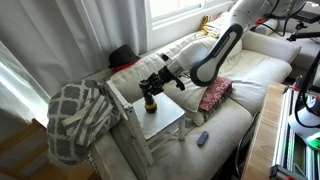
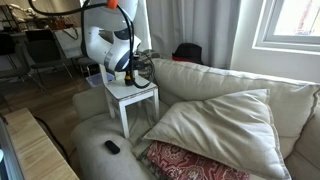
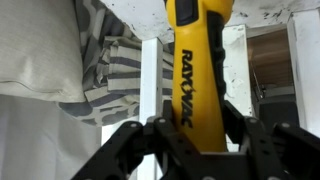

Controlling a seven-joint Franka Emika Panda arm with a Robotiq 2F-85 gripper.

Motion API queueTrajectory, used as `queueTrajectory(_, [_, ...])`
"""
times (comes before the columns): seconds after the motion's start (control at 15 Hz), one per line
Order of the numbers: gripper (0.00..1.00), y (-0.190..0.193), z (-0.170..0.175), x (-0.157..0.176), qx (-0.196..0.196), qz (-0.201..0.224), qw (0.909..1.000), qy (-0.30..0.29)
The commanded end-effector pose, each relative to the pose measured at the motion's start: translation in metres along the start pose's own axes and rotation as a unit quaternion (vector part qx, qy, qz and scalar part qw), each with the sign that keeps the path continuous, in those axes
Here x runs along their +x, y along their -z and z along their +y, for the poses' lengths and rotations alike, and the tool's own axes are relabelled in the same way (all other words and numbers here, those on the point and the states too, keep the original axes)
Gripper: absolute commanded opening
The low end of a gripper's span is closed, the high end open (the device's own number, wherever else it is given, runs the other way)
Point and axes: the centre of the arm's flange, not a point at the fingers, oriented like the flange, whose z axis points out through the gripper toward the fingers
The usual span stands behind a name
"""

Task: Turn off the torch, then put the torch upright

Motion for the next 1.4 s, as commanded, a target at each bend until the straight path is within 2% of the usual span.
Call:
queueTrajectory(0.0, [0.25,0.0075,0.0005,-0.0015,-0.010,-0.021,0.9997,-0.006])
queueTrajectory(0.2, [0.25,0.0053,0.0021,-0.0022,-0.016,-0.029,0.9993,-0.015])
queueTrajectory(0.27, [0.75,0.0049,0.0023,-0.0021,-0.018,-0.031,0.9991,-0.021])
queueTrajectory(0.33, [0.77,0.0049,0.0026,-0.0016,-0.018,-0.034,0.9989,-0.026])
queueTrajectory(0.53, [0.98,0.0047,0.0031,0.0009,-0.019,-0.040,0.9986,-0.031])
queueTrajectory(0.8, [1.00,0.0046,0.0034,0.0053,-0.016,-0.044,0.9981,-0.041])
queueTrajectory(1.07, [1.00,0.0024,0.0043,0.0041,-0.004,-0.074,0.9940,-0.081])
queueTrajectory(1.33, [1.00,-0.0013,0.0037,-0.0002,0.008,-0.118,0.9861,-0.117])
